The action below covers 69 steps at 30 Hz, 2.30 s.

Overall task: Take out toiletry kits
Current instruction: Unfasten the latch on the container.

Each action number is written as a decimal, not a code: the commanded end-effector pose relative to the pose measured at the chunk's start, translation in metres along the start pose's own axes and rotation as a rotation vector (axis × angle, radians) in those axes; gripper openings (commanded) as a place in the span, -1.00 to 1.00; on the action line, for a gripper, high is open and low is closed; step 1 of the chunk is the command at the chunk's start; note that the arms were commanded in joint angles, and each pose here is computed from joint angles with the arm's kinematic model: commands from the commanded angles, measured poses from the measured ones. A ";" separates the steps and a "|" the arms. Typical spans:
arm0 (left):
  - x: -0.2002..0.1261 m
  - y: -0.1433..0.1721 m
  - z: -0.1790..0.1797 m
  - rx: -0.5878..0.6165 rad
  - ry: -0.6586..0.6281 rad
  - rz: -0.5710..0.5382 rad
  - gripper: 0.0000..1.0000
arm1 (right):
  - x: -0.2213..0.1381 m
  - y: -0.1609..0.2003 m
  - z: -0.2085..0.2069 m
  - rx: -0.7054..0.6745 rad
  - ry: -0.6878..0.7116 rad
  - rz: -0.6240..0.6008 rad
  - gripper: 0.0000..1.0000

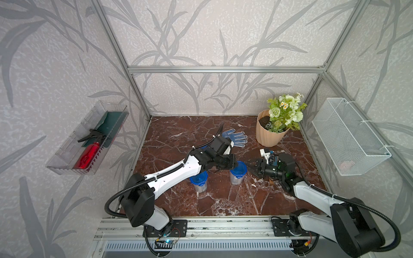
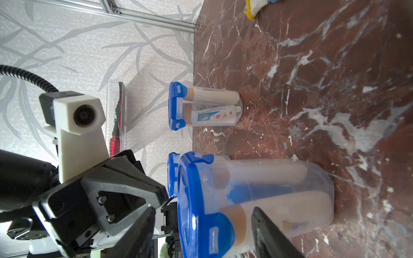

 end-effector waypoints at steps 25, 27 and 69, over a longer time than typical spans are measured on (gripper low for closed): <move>0.036 0.030 0.014 -0.088 -0.012 0.148 -1.00 | -0.006 0.009 0.019 0.079 -0.206 0.071 0.05; 0.039 0.036 0.018 -0.099 -0.020 0.164 -1.00 | -0.008 0.009 0.021 0.083 -0.220 0.070 0.03; 0.053 0.093 0.057 -0.180 -0.121 0.312 -1.00 | -0.010 0.015 0.005 0.136 -0.233 0.103 -0.11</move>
Point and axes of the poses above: each gripper's point midway between its finger pads, its own x axis out along the fingers, its own z axis along the line the jaws close on, y = z × x, the point moved 2 cm from there along -x, back along the fingers, and after that the axes turned 14 degrees about x, right-handed, at the moved point
